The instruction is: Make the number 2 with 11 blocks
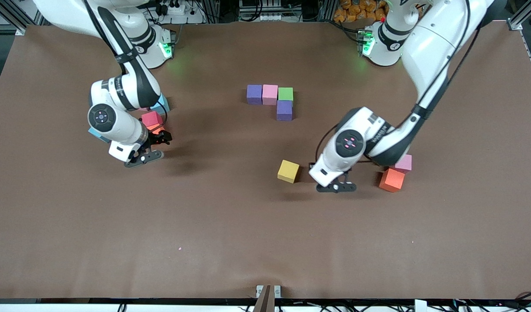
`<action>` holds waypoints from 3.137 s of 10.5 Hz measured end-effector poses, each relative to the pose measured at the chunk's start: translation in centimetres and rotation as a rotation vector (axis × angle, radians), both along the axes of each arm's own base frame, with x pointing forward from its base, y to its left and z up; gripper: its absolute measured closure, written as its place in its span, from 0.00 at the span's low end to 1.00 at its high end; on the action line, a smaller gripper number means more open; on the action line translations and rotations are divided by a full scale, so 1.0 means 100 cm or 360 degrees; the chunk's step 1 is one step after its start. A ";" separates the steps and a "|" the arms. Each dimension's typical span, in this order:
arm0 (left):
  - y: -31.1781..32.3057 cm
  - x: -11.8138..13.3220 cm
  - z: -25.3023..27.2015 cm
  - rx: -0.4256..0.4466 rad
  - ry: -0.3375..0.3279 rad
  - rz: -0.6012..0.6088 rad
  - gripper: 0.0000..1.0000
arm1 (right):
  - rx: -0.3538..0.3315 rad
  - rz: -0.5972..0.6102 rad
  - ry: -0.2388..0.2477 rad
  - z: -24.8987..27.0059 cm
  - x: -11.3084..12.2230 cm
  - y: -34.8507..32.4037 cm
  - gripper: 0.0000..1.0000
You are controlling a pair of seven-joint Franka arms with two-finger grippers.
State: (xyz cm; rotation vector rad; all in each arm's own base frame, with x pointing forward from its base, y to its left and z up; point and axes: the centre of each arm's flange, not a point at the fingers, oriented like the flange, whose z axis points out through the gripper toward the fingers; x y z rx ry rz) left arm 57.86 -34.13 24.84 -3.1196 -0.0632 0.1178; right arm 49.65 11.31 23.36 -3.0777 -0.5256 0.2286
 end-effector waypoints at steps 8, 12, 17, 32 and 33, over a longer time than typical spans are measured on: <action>-0.034 -0.081 0.030 0.0077 0.0042 0.0043 0.40 | 0.0008 0.0002 -0.0075 0.020 -0.021 -0.049 0.00; -0.044 -0.126 0.009 -0.0022 -0.0015 0.0005 0.40 | -0.0002 0.0015 -0.0079 0.012 -0.058 -0.051 0.00; -0.059 -0.152 0.003 -0.0059 -0.0011 -0.0042 0.40 | 0.0009 0.0031 -0.0128 -0.005 -0.073 -0.049 0.00; -0.091 -0.152 -0.027 -0.0068 0.0001 0.0068 0.40 | 0.0041 0.0068 -0.0139 -0.048 -0.078 -0.037 0.01; -0.088 -0.150 -0.029 -0.0063 0.0000 0.0078 0.40 | 0.0042 0.0074 -0.0139 -0.048 -0.079 -0.035 0.06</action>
